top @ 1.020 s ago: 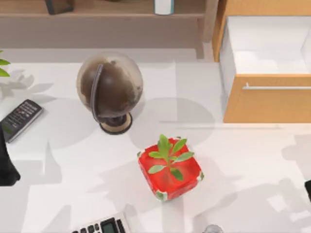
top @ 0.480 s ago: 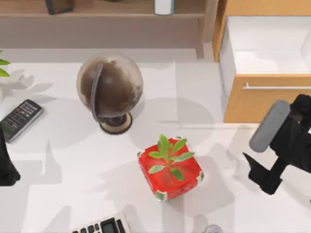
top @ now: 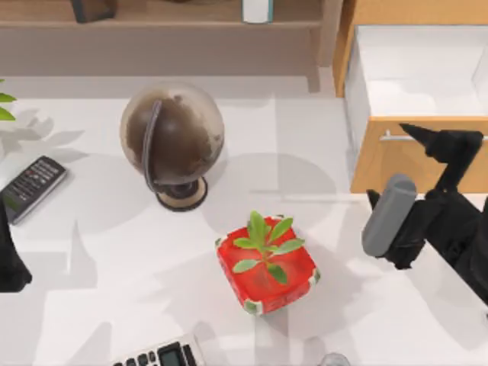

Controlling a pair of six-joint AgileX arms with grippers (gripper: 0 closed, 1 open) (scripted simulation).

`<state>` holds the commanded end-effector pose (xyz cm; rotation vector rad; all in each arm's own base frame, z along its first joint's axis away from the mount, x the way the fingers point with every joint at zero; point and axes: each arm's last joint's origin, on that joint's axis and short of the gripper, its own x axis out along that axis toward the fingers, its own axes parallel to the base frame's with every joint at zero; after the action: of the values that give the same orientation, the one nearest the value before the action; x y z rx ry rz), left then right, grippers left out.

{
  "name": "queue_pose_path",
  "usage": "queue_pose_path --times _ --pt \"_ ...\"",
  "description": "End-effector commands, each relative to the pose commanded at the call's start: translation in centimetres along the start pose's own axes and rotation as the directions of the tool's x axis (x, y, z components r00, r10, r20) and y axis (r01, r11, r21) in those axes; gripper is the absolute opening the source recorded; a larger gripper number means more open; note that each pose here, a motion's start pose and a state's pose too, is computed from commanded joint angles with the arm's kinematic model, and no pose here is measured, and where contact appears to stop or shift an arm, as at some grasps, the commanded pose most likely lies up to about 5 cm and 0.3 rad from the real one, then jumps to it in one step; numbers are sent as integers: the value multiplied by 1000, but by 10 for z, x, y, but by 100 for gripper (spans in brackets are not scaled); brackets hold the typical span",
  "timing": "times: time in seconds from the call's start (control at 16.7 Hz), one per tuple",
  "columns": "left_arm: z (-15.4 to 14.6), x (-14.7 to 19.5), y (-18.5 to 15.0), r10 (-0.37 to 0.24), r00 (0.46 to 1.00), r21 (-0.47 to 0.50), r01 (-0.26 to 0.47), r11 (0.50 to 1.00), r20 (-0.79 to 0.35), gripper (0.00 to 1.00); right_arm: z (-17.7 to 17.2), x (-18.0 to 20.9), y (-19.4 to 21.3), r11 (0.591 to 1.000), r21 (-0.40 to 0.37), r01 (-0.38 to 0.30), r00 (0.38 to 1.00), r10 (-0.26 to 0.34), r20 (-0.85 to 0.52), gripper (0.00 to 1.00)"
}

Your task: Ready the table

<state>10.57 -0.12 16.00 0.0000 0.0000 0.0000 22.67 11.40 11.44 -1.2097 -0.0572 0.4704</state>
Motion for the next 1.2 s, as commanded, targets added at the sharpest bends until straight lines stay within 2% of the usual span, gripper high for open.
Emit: queue_pose_path --times 0.12,0.24,0.36,0.54,0.72,1.2 --pt "0 0 0 0 1000 0 0 1000 0 100 -8 0 3 991 -98 91 994 -96 -45 100" --pt "0 0 0 0 1000 0 0 1000 0 100 -18 -2 6 970 -187 155 978 -177 -108 100" --pt "0 0 0 0 1000 0 0 1000 0 100 -29 -5 8 947 -262 189 955 -239 -178 100" --pt "0 0 0 0 1000 0 0 1000 0 100 -42 -9 11 918 -339 204 916 -301 -265 100" --pt "0 0 0 0 1000 0 0 1000 0 100 -47 -10 11 909 -364 204 899 -321 -298 100" --pt "0 0 0 0 1000 0 0 1000 0 100 -51 3 7 909 -364 204 899 -322 -298 100"
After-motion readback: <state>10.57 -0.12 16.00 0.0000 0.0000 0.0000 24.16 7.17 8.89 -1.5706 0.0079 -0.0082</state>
